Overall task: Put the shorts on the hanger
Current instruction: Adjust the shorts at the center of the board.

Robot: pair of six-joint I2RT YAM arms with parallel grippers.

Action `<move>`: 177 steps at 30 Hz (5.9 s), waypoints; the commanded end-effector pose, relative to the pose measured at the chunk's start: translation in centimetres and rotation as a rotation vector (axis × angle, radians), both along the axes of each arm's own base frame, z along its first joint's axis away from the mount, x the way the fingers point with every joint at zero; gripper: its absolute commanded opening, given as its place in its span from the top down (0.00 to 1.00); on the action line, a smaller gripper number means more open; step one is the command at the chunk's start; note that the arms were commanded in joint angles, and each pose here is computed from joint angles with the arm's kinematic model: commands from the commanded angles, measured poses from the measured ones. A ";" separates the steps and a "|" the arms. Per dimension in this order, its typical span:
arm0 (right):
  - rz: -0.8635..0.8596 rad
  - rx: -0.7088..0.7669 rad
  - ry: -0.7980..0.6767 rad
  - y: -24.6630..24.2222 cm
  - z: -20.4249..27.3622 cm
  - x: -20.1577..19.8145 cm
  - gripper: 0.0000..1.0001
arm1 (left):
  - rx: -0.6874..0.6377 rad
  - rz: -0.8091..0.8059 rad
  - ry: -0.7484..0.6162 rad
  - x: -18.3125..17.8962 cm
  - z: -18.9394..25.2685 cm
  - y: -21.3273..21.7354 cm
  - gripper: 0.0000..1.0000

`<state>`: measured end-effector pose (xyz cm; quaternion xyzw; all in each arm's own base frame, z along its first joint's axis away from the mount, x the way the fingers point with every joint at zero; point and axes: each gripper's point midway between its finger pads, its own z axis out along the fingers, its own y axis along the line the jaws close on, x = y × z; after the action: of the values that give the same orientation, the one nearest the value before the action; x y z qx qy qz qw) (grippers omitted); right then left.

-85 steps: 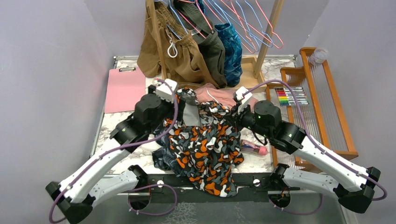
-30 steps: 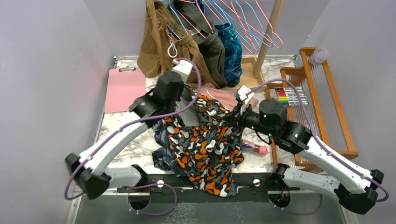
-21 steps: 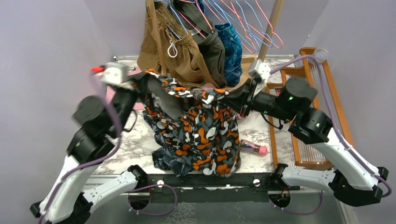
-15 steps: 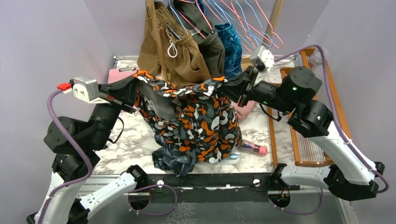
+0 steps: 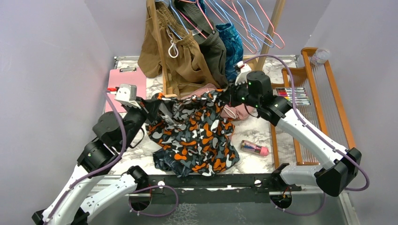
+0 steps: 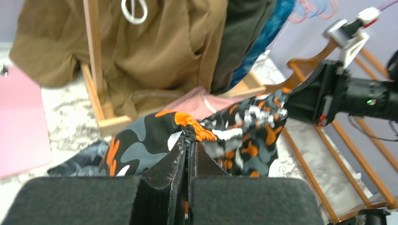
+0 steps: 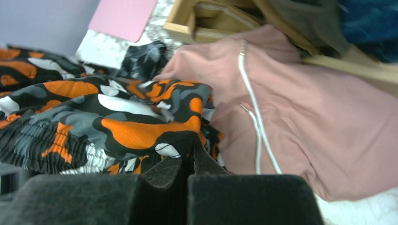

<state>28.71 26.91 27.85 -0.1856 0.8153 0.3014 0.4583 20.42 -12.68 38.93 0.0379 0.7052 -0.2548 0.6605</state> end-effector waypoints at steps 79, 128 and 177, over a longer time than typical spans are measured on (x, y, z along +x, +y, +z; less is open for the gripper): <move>0.858 0.297 -0.093 0.1 -0.4 -22.4 0.99 | 0.011 0.425 0.140 5.2 -5.7 3.7 1.00; 0.229 -0.415 -0.468 9.0 -3.5 -9.6 0.14 | -0.028 0.321 0.132 3.9 -4.6 2.9 1.00; 0.380 -0.356 -0.484 1.3 4.0 -14.2 0.99 | 0.177 -0.306 -0.054 -2.8 -3.2 -3.6 0.06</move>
<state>16.14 28.79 31.96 -0.4525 0.6730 0.1596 0.5630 20.00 -14.43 32.56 0.1057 0.7479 -0.2439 0.6082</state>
